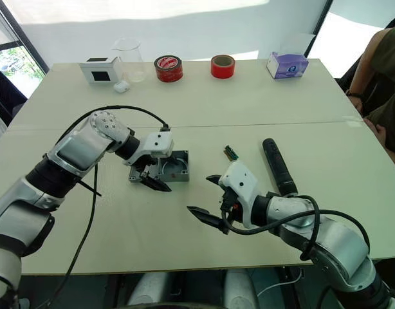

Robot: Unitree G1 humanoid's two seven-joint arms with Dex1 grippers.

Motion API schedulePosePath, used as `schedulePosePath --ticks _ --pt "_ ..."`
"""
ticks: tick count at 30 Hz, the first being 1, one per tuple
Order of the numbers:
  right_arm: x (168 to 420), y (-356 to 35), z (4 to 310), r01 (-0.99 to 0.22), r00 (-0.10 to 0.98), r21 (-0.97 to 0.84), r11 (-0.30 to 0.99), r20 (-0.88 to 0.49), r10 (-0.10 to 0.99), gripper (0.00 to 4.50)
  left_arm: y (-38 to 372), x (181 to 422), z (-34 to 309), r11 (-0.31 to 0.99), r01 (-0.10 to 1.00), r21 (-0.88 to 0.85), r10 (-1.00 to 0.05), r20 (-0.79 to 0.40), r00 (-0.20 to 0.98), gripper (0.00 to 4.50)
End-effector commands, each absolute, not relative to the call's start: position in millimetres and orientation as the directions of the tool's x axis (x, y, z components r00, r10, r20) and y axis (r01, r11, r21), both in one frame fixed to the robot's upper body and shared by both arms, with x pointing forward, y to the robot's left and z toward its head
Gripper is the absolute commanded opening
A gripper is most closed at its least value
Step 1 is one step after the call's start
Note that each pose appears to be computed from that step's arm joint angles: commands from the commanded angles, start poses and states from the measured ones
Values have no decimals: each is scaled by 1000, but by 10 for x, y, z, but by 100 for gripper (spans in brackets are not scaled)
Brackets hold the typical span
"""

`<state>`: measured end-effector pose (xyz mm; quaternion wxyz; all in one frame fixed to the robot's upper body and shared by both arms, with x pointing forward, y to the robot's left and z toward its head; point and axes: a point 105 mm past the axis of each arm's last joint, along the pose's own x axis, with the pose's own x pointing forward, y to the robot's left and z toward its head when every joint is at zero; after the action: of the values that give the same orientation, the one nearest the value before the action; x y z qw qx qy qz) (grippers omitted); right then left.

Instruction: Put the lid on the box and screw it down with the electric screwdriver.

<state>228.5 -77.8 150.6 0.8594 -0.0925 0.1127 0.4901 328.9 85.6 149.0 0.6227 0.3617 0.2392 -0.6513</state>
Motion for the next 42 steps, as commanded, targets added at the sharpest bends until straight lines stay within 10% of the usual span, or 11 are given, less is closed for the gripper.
schedulePosePath --ticks 1,11,28,42 --pt "2274 -750 1653 -865 500 -89 494 -239 832 450 836 3382 1462 -119 976 181 -613 -787 71 372" --pt "2313 -759 1686 -855 516 -96 509 -235 824 450 795 3418 1386 -146 972 186 -611 -789 59 19" --pt "2133 -893 1611 -893 430 -15 450 -328 841 450 558 3318 1826 -474 847 241 -656 -738 -158 19" --pt "1988 -918 1553 -849 502 0 529 -316 805 450 490 3270 1548 -722 662 202 -479 -836 -267 19"
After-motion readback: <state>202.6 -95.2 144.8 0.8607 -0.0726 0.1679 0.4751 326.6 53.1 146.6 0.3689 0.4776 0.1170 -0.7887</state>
